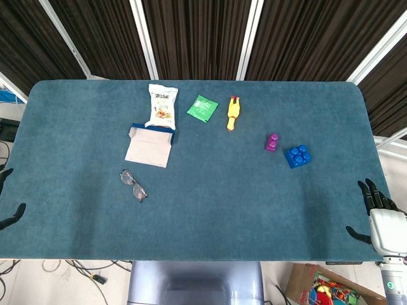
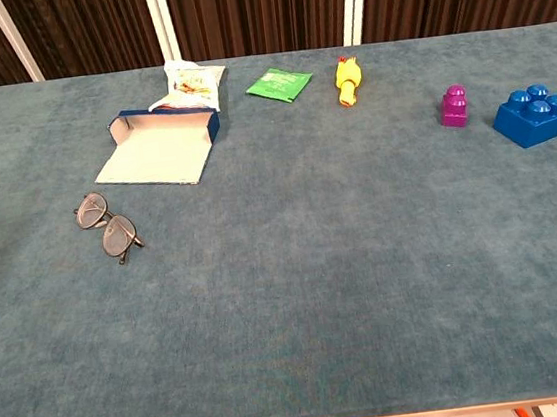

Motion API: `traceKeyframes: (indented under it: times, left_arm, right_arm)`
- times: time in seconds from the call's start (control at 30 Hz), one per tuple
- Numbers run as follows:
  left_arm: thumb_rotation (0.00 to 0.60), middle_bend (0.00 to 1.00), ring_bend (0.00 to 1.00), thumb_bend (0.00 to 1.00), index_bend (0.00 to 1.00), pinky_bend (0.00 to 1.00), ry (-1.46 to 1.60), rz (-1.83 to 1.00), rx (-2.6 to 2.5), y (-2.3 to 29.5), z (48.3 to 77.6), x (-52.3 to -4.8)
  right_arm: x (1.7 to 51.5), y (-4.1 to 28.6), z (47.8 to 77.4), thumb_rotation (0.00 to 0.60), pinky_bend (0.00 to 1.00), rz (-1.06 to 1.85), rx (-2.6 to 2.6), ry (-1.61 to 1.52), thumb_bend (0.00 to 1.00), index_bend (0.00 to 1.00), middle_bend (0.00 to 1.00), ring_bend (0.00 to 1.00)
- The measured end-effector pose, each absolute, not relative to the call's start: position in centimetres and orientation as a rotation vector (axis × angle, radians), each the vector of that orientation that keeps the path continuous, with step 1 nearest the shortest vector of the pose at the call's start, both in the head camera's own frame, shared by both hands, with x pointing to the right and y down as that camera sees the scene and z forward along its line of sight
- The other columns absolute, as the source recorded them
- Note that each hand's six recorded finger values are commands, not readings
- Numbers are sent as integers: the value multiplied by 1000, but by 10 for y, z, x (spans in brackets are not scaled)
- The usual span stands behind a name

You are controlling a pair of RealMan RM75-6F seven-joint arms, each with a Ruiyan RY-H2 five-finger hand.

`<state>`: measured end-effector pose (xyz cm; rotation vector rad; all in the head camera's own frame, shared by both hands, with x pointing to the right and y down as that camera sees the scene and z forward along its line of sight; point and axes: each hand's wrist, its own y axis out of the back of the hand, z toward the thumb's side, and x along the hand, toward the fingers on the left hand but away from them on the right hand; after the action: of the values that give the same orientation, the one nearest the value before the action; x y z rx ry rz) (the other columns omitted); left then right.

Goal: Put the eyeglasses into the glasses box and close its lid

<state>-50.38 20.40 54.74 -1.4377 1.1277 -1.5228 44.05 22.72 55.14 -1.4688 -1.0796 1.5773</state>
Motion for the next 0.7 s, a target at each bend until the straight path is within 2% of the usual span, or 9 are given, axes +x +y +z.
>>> traceKeyframes:
  times: [0.7]
  left_arm:
    - [600, 112, 0, 260, 105, 63, 1114, -1531, -1451, 204, 550, -501]
  right_arm:
    - [441, 229, 552, 600, 262, 1586, -1487, -1076, 146, 19, 52, 186]
